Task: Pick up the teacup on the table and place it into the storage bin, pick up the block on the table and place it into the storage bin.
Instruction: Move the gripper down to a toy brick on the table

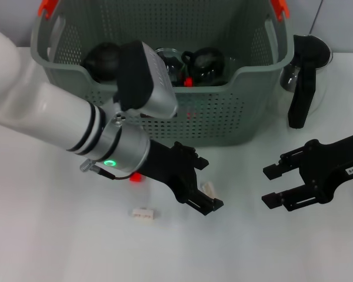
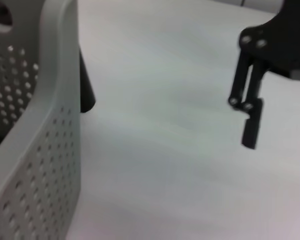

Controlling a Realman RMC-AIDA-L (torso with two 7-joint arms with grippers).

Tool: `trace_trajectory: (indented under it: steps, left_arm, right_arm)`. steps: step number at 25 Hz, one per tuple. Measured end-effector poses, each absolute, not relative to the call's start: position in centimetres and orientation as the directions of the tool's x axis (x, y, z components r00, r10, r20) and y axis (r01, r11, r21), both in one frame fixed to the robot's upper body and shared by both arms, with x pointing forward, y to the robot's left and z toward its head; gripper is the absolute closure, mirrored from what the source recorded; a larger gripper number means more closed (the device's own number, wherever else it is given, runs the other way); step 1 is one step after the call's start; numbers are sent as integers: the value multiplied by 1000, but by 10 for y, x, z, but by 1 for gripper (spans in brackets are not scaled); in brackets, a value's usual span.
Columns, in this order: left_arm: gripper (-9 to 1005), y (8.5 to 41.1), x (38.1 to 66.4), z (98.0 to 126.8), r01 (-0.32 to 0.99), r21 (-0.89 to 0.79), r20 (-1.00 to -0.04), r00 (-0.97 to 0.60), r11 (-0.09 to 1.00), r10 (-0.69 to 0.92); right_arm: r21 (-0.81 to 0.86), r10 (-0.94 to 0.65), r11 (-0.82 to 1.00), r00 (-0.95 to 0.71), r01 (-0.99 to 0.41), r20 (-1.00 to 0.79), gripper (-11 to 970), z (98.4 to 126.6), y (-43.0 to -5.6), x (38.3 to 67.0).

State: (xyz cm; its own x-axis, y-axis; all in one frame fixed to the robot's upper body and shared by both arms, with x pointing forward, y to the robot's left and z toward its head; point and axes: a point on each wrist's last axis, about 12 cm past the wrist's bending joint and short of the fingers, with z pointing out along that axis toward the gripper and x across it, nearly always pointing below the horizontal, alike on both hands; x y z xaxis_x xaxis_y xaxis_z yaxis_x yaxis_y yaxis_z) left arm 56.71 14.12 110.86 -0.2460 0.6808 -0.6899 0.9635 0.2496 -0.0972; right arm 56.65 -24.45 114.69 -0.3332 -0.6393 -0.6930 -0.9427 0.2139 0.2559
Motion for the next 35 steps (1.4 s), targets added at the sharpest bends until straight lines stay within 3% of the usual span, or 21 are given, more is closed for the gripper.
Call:
trace_trajectory:
  steps: [26, 35]
  left_arm:
    - [49, 117, 570, 1077, 960, 16, -643, -205, 280, 738]
    - [128, 114, 568, 1075, 965, 20, -633, -191, 263, 750]
  right_arm:
    - [263, -637, 216, -340, -940, -692, 294, 1145, -245, 565]
    - [264, -636, 216, -340, -940, -692, 293, 1145, -244, 565]
